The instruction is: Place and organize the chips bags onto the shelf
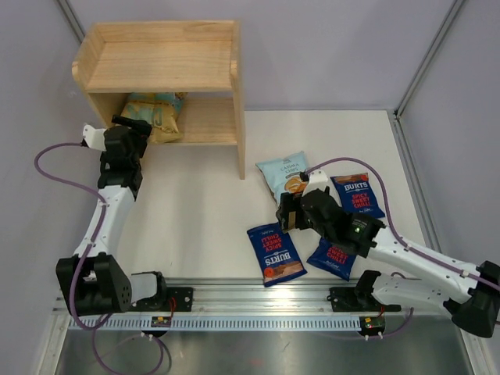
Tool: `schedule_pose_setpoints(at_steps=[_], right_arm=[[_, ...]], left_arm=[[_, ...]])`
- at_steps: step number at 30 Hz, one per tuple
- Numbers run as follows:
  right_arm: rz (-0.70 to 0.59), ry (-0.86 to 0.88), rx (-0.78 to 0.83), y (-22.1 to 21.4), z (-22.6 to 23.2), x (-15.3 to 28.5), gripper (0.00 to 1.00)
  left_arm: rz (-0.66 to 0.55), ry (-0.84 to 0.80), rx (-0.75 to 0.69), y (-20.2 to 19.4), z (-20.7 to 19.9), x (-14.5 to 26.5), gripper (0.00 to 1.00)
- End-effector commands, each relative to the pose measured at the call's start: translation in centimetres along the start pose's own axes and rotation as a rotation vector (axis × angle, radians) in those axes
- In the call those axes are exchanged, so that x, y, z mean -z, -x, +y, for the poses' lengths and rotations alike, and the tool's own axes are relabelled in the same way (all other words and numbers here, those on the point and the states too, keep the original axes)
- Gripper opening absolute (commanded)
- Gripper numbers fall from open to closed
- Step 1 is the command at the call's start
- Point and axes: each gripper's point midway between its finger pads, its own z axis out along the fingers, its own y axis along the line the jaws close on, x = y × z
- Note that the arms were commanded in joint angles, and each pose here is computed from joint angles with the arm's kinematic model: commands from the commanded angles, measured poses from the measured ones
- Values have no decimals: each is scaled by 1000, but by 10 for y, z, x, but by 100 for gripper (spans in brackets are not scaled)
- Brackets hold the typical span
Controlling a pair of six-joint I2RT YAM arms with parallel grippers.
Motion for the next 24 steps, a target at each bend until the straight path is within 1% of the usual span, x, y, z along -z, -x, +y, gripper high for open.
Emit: schedule_pose_setpoints(at_steps=[1, 2, 3, 4, 5, 6, 7, 9, 10, 11, 12, 13, 14, 15, 16, 17, 18, 19, 20, 21, 23, 24], right_arm=[[6, 58, -40, 18, 3, -9, 99], [8, 61, -35, 22, 2, -12, 100], [-2, 33, -62, 32, -12, -18, 100], [28, 69, -64, 34, -9, -23, 99], [36, 69, -84, 39, -17, -28, 100], [26, 39, -125, 49, -39, -35, 99], [59, 73, -151, 50, -43, -40, 99], [51, 78, -191, 61, -60, -47, 100], [63, 88, -236, 65, -78, -52, 99], [61, 98, -235, 69, -85, -54, 99], [42, 102, -242, 77, -94, -57, 99], [46, 112, -268, 79, -109, -61, 99], [45, 125, -275, 80, -117, -65, 99], [32, 150, -281, 86, -124, -69, 99], [73, 214, -310, 81, -125, -78, 99], [66, 197, -350, 83, -146, -82, 100], [65, 206, -359, 85, -152, -88, 99], [100, 239, -382, 79, -156, -99, 99], [99, 231, -402, 78, -171, -103, 98], [132, 231, -426, 70, -177, -113, 98], [138, 254, -421, 71, -178, -119, 98], [127, 272, -414, 72, -178, -123, 98]], left_arm=[[-57, -30, -26, 33, -19, 31, 99], [-54, -25, -27, 34, -18, 36, 99], [-53, -10, -30, 38, -14, 49, 99], [-57, -2, -25, 42, -13, 57, 99], [-60, 10, -25, 44, -10, 65, 99], [-59, 5, -29, 49, -9, 81, 99], [-55, -8, -50, 50, -10, 90, 99], [-2, -51, -89, 45, -13, 107, 99], [8, -96, -100, 47, -19, 122, 99], [35, -123, -143, 42, -18, 129, 99], [109, -165, -169, 28, -20, 138, 99], [131, -208, -206, 24, -21, 149, 99], [222, -265, -235, 4, -20, 157, 99], [260, -299, -257, -4, -20, 162, 99], [290, -320, -281, -10, -18, 168, 99], [348, -358, -329, -21, -15, 178, 99], [386, -380, -355, -29, -11, 183, 99], [414, -401, -396, -35, -8, 187, 99], [471, -438, -408, -44, -7, 198, 99], [509, -461, -424, -52, -3, 203, 99], [566, -502, -454, -63, 3, 215, 99], [577, -542, -468, -66, 4, 224, 99]])
